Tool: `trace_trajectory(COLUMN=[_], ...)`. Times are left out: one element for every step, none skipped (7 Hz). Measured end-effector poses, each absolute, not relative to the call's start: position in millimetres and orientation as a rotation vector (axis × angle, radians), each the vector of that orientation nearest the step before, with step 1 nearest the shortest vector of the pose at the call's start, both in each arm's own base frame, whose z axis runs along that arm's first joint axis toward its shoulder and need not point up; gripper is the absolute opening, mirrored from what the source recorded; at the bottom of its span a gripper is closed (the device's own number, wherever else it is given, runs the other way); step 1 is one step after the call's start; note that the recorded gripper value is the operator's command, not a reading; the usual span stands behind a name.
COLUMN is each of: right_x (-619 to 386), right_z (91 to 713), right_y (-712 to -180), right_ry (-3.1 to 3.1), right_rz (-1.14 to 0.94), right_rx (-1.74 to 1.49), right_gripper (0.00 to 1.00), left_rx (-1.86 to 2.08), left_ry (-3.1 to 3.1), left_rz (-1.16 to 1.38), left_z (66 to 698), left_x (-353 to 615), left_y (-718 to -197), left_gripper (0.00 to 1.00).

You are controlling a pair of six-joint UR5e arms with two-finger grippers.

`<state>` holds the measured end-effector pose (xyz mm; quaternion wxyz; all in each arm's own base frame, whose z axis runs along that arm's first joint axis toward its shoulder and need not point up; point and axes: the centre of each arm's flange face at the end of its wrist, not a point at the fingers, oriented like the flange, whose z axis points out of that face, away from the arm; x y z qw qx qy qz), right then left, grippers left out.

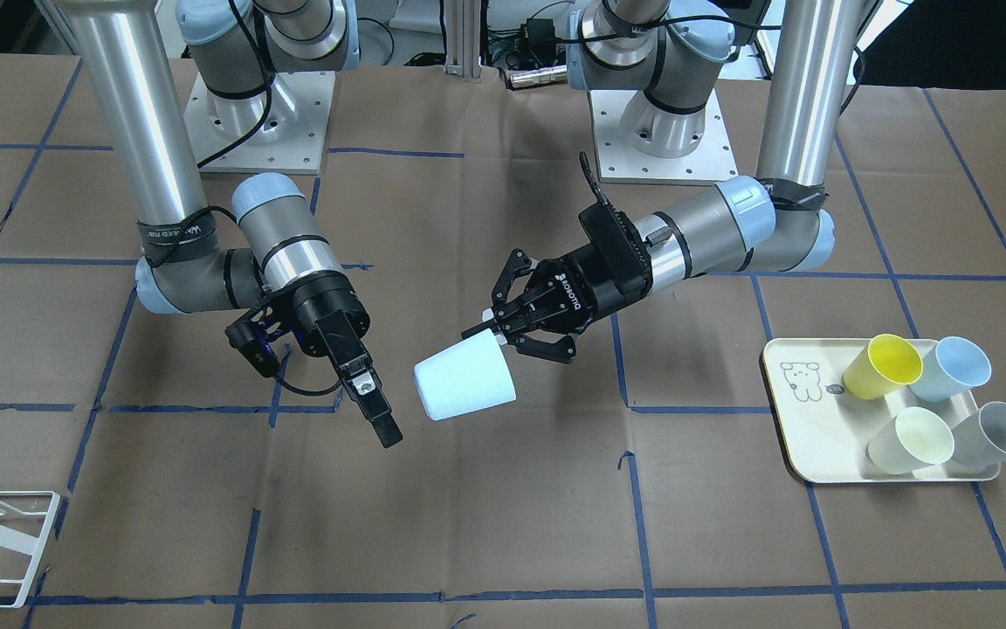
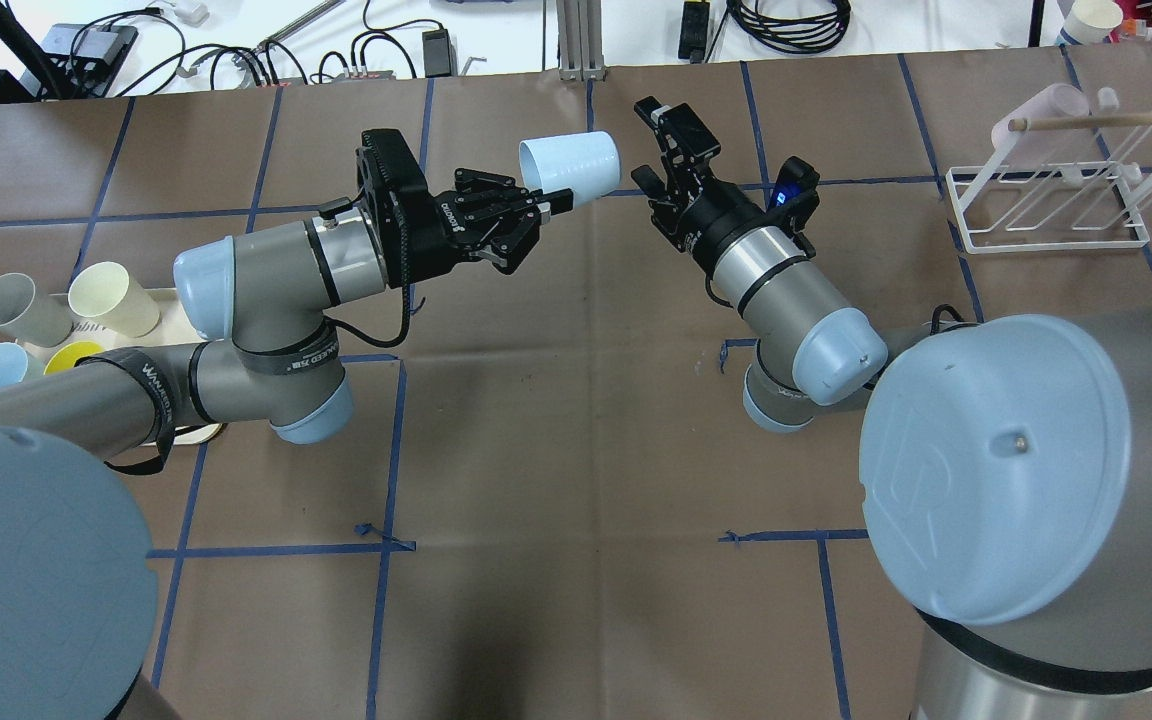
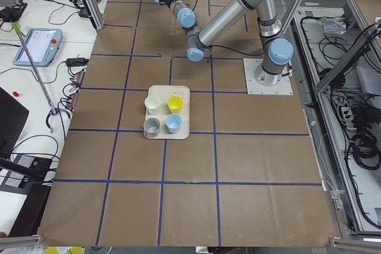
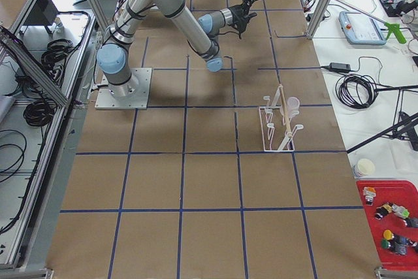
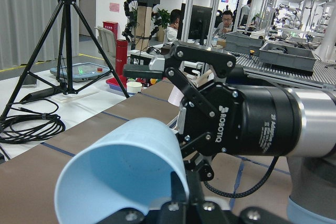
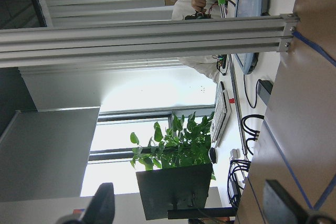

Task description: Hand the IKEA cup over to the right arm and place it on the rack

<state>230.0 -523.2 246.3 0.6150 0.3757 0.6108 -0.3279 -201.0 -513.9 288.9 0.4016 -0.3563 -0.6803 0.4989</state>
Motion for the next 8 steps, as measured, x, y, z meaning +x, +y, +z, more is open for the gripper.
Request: trace_trajectory(right_x=[231, 234, 240, 247, 253, 259, 263, 268], right_z=[248, 250, 251, 252, 252, 253, 254, 256], right_y=[-522, -521, -520, -517, -515, -512, -511, -511], right_ry=[1.391, 1.378, 1.372, 1.371, 1.373, 1.374, 1.371, 1.368], right_rz=[-0.737, -0.722, -0.710, -0.699, -0.690, -0.678, -0.668, -0.663], right_rx=[0.880, 0.887, 0.886, 0.882, 0.877, 0.873, 0.868, 0.860], right_gripper=[1.00, 1.00, 1.00, 1.00, 1.00, 1.00, 1.00, 1.00], left_rx=[-0.890, -0.887, -0.886, -0.885, -0.882, -0.877, -0.872, -0.870], left_ry=[-1.720, -1.720, -1.719, -1.719, -1.720, -1.720, -1.720, -1.721], left_rz=[1.259, 1.258, 1.258, 1.258, 1.256, 1.252, 1.250, 1.250], left_z=[289, 289, 289, 289, 289, 289, 290, 290], left_x=[-201, -201, -201, -201, -201, -201, -201, -201], left_y=[-513, -513, -513, -513, -513, -513, -513, -513], left_gripper=[0.01, 0.01, 0.01, 0.01, 0.01, 0.01, 0.01, 0.02])
